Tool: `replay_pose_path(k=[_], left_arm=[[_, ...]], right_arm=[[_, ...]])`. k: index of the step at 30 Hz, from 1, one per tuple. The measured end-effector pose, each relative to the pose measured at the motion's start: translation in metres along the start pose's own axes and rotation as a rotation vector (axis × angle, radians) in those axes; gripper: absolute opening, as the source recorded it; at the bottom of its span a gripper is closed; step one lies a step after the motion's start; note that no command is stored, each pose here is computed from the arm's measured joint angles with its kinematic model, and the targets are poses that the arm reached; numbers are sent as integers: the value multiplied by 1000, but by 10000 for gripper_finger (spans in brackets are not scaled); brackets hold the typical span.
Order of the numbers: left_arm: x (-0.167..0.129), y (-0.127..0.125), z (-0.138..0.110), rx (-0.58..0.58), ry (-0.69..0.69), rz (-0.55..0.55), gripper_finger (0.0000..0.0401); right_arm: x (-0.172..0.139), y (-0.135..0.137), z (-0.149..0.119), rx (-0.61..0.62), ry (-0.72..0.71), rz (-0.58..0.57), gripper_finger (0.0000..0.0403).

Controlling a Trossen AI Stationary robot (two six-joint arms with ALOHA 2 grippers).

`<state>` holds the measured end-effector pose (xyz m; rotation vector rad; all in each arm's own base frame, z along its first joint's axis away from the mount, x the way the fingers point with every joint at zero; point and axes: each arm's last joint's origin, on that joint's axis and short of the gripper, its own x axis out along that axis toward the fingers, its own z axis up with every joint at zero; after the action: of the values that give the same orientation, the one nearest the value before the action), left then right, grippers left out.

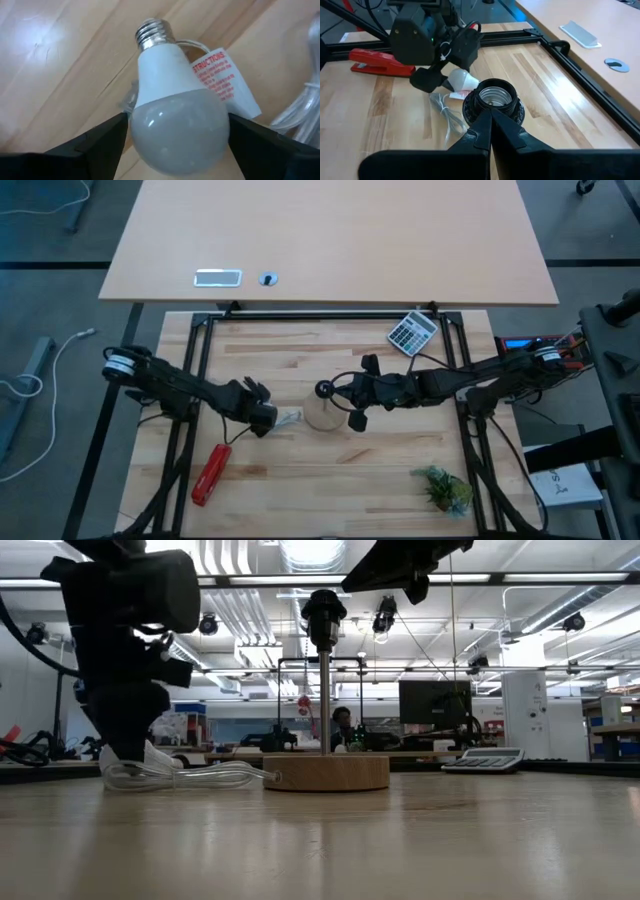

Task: Screw lightbulb
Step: Insert the lightbulb into the brown lamp

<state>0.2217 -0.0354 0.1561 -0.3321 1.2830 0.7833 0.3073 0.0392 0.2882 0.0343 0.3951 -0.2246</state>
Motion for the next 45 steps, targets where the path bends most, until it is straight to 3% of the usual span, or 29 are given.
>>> replay_pose_path(k=[10,17,25,34,39,45], left_arm=[[-32,-2,16,65,-49,-53,258],[-64,0,26,106,-90,-91,257],[-121,8,33,156,-242,6,252],[-182,-8,43,275,-477,-153,251],[-195,-15,40,318,-507,-192,249],[-199,-28,32,338,-533,-254,248]], right_arm=[[0,0,-1,9,9,-1,0],[0,1,-4,9,16,2,0],[-8,7,-1,-36,-8,-3,0],[-22,35,11,-149,-68,76,0],[-35,54,18,-269,-116,78,0],[-42,62,24,-330,-148,102,0]])
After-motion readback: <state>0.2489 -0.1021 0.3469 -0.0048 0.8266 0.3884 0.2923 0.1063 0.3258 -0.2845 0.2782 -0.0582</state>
